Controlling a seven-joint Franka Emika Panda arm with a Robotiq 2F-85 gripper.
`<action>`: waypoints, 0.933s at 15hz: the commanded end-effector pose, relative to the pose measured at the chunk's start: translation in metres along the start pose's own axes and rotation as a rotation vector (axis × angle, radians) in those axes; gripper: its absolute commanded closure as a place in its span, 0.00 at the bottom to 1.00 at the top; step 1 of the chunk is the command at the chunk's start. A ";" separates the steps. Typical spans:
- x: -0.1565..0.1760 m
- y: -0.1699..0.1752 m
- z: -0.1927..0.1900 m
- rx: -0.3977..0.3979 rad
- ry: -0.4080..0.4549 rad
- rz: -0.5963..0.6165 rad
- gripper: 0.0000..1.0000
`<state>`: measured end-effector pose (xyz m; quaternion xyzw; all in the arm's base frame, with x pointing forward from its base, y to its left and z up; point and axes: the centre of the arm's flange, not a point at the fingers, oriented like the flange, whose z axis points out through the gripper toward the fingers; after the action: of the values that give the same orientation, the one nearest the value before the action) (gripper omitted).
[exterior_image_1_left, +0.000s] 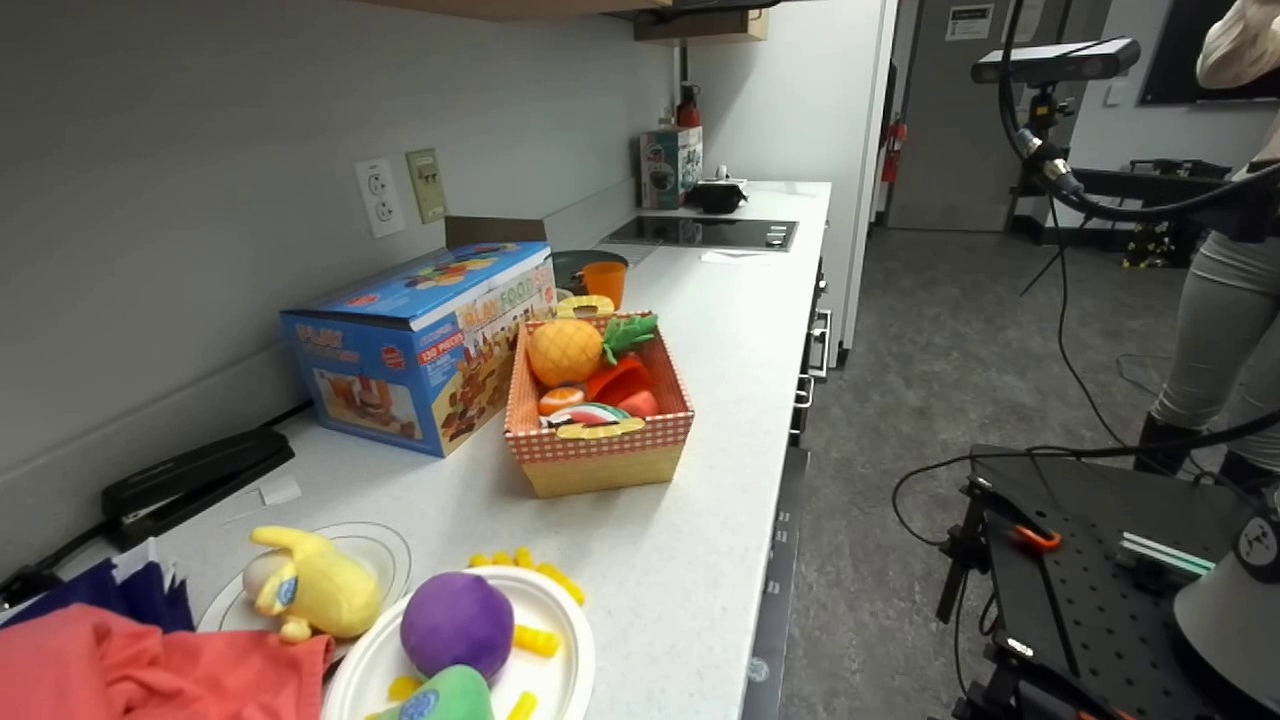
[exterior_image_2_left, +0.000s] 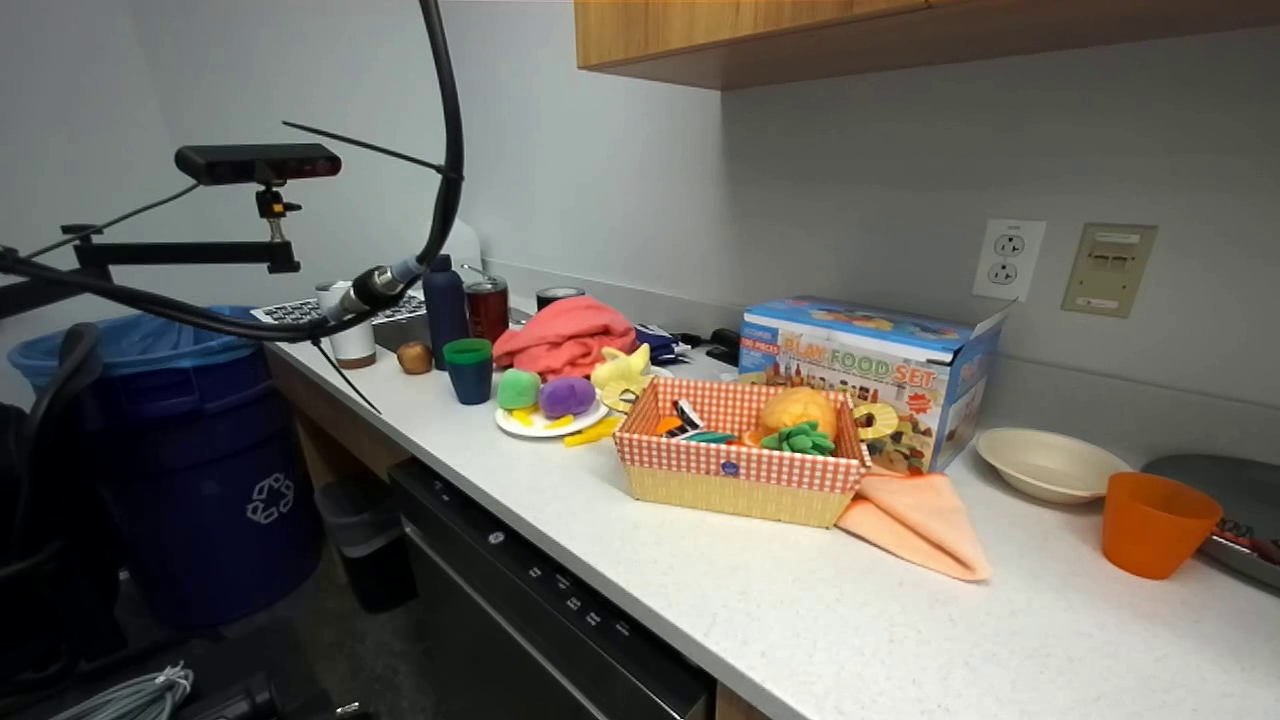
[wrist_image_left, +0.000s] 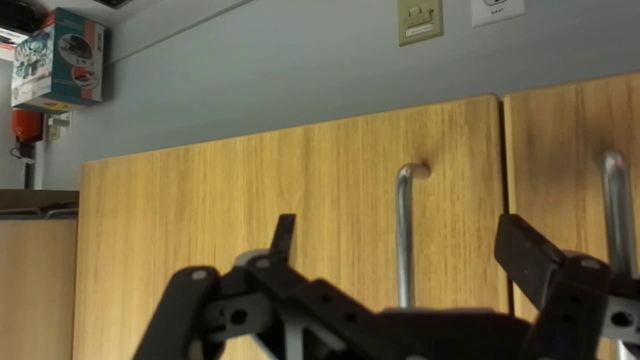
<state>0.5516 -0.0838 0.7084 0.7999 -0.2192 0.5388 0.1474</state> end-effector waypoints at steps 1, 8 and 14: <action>0.001 0.000 0.000 0.000 0.001 0.001 0.00; -0.004 0.004 0.020 -0.053 0.064 -0.043 0.00; -0.009 0.015 0.041 -0.136 0.099 -0.059 0.00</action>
<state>0.5562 -0.1007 0.6926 0.7807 -0.2102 0.5500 0.2091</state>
